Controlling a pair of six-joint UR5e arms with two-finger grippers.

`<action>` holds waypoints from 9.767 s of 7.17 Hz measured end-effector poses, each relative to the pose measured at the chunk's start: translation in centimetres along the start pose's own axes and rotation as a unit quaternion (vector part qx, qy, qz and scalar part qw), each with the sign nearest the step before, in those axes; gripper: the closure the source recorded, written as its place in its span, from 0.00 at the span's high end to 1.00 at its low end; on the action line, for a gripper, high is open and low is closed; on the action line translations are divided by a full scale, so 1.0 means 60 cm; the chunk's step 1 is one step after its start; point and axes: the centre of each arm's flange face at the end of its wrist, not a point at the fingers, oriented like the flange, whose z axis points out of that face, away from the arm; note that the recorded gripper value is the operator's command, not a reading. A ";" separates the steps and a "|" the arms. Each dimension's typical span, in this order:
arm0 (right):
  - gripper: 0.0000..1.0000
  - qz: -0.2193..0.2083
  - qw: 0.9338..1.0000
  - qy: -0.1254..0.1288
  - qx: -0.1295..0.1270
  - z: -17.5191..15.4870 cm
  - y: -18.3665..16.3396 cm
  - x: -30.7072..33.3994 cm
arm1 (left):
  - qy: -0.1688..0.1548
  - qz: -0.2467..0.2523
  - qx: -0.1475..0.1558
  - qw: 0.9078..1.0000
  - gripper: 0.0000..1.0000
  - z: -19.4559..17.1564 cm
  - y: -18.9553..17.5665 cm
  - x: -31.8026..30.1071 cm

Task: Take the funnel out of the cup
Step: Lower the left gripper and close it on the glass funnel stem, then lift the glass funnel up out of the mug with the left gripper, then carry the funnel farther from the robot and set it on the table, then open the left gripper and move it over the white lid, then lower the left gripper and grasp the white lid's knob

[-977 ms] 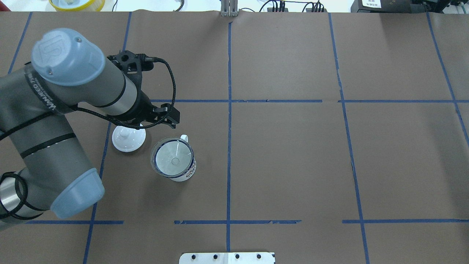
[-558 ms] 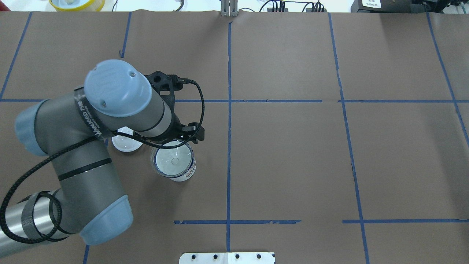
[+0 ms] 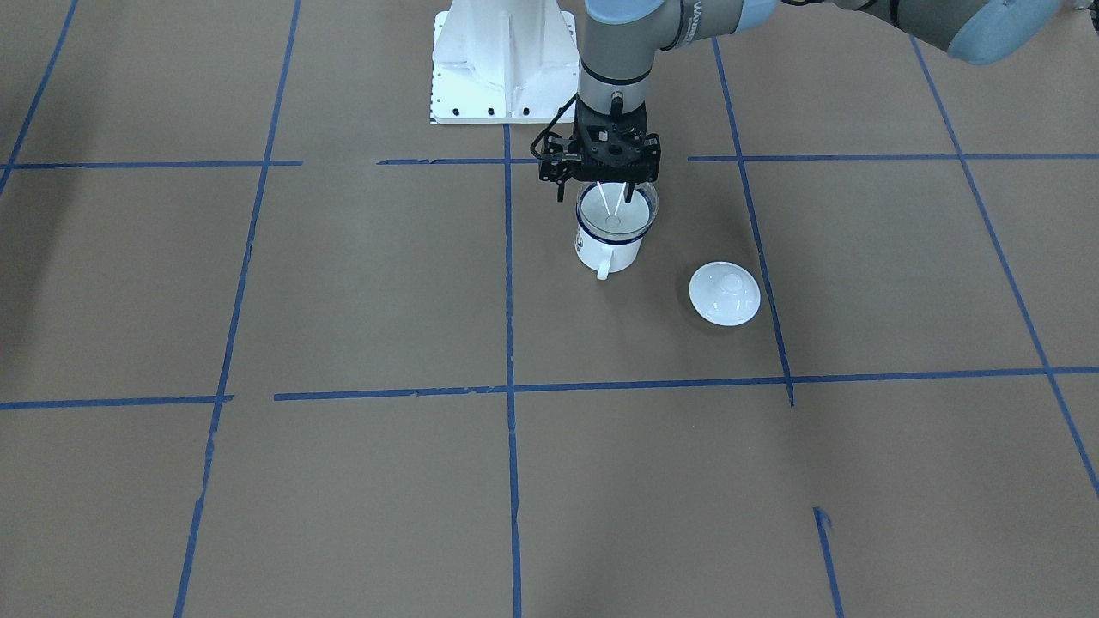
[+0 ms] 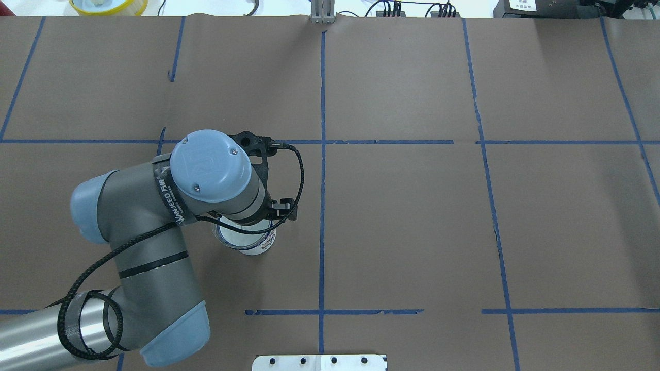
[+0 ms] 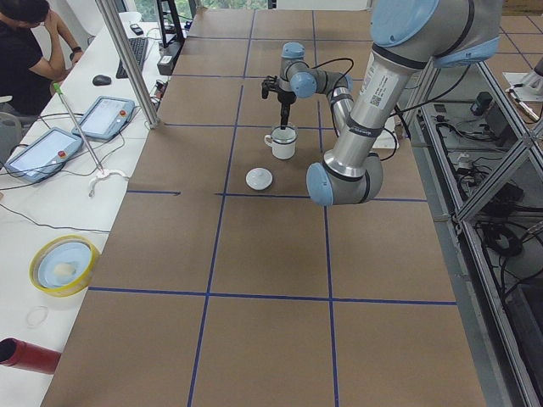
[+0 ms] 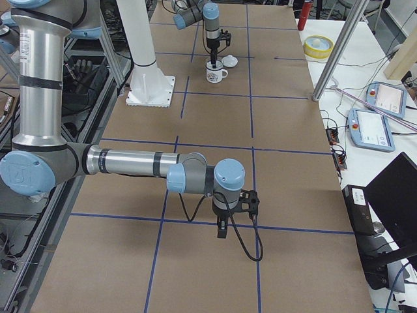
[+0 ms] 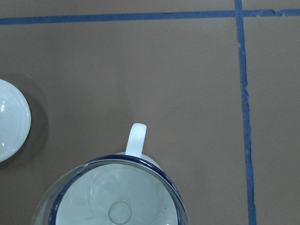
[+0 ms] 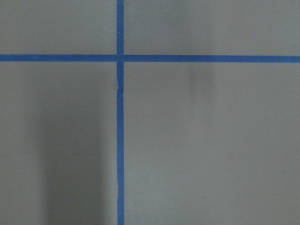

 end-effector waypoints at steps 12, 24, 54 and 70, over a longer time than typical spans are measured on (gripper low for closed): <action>1.00 0.000 1.000 0.000 0.000 0.000 0.000 0.000 | 0.008 -0.005 0.017 1.000 0.00 -0.111 0.008 -0.023; 1.00 0.000 1.000 0.000 0.000 0.000 0.000 0.000 | 0.180 -0.402 0.341 0.830 0.00 -0.012 -0.302 -0.163; 1.00 0.000 1.000 0.000 0.000 0.000 0.000 0.000 | 0.034 -0.014 0.077 0.996 1.00 0.064 -0.164 -0.380; 1.00 0.000 1.000 0.000 0.000 0.000 0.000 0.000 | 0.024 -0.009 0.043 0.999 0.00 0.120 -0.120 -0.358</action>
